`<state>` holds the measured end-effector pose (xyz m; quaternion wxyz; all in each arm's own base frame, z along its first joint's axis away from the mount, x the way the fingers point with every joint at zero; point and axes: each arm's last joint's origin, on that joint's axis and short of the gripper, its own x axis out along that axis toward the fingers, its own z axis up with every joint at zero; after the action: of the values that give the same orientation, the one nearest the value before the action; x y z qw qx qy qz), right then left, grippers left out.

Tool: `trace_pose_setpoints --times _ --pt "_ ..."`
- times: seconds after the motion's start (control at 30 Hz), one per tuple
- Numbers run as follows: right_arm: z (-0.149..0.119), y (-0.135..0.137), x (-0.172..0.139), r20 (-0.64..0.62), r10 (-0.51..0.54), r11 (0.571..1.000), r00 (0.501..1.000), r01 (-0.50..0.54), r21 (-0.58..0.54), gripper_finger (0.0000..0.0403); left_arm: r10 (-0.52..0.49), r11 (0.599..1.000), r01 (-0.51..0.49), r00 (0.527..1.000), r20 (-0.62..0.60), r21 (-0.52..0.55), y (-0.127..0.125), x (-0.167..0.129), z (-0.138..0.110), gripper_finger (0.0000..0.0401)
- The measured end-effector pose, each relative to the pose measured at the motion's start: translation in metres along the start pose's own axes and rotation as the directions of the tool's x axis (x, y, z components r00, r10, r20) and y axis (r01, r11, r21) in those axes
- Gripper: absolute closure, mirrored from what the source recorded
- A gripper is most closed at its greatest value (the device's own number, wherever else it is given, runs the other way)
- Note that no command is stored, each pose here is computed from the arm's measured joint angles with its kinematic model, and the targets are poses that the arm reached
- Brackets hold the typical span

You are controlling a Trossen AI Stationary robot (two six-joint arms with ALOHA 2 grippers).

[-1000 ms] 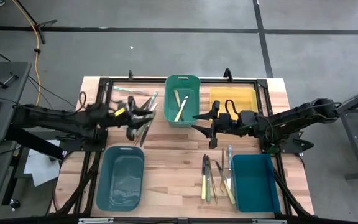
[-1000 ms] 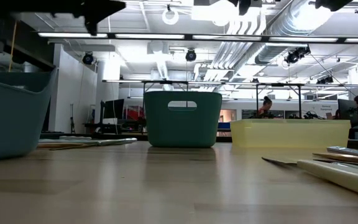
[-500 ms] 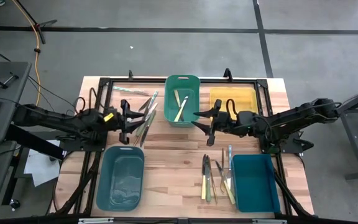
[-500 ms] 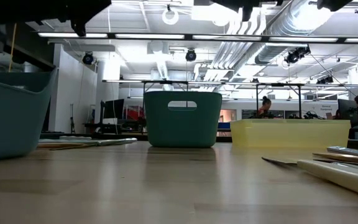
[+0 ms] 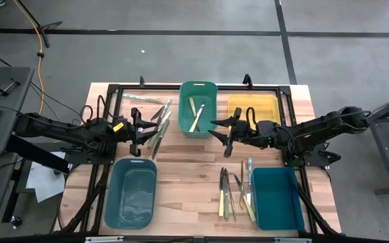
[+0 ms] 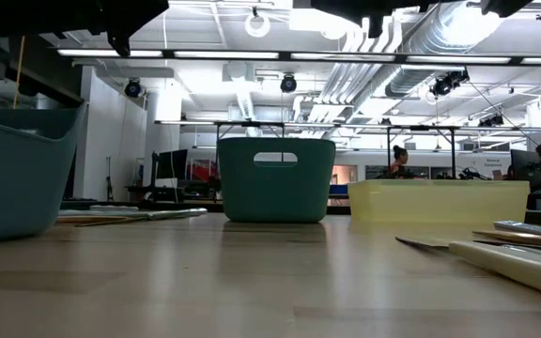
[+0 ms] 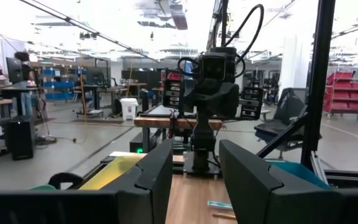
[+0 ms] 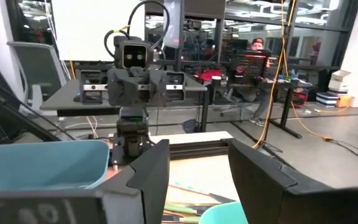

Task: Sort silverware by color (type)
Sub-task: Put the yellow knife into the green bin

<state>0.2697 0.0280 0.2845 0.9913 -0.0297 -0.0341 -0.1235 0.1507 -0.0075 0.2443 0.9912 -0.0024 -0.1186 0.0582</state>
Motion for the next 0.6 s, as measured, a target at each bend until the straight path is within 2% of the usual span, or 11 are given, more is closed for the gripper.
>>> trace_pose_setpoints --times 0.2,0.37,0.4,0.5,0.53,0.6 --pt "0.0 0.0 0.0 0.0 -0.001 1.0 1.0 0.001 0.0 0.0242 0.001 1.0 -0.001 1.0 0.01 0.006 0.0 0.0 0.001 0.0275" --pt "0.002 0.0 0.0 0.018 0.003 0.996 1.0 -0.001 -0.094 0.0242 0.001 1.0 -0.001 1.0 0.015 0.006 0.0 0.0 0.001 0.0275" --pt "0.004 0.0 0.0 0.037 0.002 0.997 0.999 0.001 -0.072 0.0242 0.001 1.0 -0.001 1.0 0.015 0.005 0.0 0.0 0.001 0.0275" --pt "0.014 0.001 0.003 0.05 0.005 0.995 0.999 -0.01 0.095 0.0242 0.003 1.0 -0.003 1.0 0.015 0.006 0.0 0.0 0.001 0.0275" --pt "0.016 0.003 0.005 0.0 0.015 0.991 1.0 -0.015 0.134 0.0242 0.003 1.0 -0.003 1.0 0.014 0.006 0.0 0.0 0.001 0.0275" --pt "0.017 0.011 0.009 -0.177 0.045 0.984 0.983 -0.013 0.18 0.0242 0.003 1.0 -0.003 1.0 0.014 0.006 0.0 0.0 0.001 0.0275"
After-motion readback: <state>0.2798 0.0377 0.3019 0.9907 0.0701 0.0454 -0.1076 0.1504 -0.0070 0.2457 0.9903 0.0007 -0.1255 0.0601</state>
